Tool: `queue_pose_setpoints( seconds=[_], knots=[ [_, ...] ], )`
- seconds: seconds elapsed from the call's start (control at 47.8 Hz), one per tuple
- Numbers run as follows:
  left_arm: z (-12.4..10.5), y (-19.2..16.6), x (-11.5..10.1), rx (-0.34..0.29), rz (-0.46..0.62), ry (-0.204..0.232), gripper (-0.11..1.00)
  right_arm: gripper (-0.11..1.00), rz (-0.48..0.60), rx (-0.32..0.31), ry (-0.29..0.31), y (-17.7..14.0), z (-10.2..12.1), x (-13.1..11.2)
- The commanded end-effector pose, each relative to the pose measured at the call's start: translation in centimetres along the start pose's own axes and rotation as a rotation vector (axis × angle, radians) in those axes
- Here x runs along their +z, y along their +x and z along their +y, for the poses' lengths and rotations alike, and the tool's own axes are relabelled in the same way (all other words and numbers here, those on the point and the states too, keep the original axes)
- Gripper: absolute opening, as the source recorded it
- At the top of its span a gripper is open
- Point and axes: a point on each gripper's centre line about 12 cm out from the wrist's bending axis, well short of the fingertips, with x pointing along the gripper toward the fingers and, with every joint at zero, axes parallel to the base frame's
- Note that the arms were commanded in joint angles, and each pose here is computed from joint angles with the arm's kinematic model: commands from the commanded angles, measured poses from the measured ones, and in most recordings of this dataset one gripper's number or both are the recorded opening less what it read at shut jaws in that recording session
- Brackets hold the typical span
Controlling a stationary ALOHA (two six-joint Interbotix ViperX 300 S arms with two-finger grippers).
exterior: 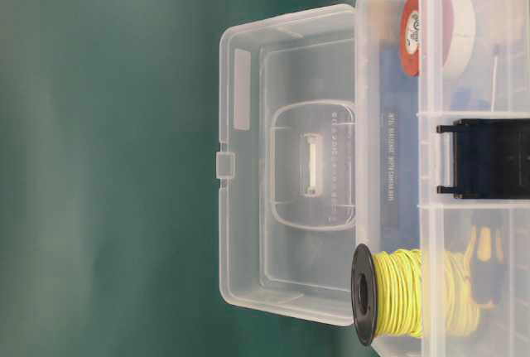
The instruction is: Pick the nipper from the toolbox among several items.
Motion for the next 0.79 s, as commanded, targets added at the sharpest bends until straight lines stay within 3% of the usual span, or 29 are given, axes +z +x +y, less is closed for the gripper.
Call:
queue_pose_setpoints(
  seconds=[0.0, 0.209, 0.334, 0.523, 0.606, 0.773],
  knots=[
    [0.1, 0.3, 0.7, 0.007, -0.021, -0.026, 0.00, 0.00, -0.026, -0.010, 0.008, 0.5, -0.2, 1.2],
    [0.1, 0.3, 0.9, 0.007, -0.032, -0.026, 0.00, 0.00, 0.104, -0.108, 0.044, 3.0, -2.4, 1.3],
    [0.1, 0.3, 0.8, 0.007, -0.029, -0.026, 0.00, 0.00, 0.239, -0.177, 0.070, 5.7, -4.4, 0.7],
    [0.1, 0.3, 0.7, 0.007, -0.026, -0.025, 0.00, 0.03, 0.443, -0.233, 0.084, 10.2, -6.8, -0.7],
    [0.1, 0.3, 0.7, 0.008, -0.026, -0.025, 0.00, 0.20, 0.554, -0.259, 0.097, 12.3, -8.2, -2.3],
    [0.1, 0.4, 0.6, 0.008, -0.021, -0.025, 0.00, 0.70, 0.746, -0.287, 0.117, 15.6, -10.3, -5.5]
  ],
)
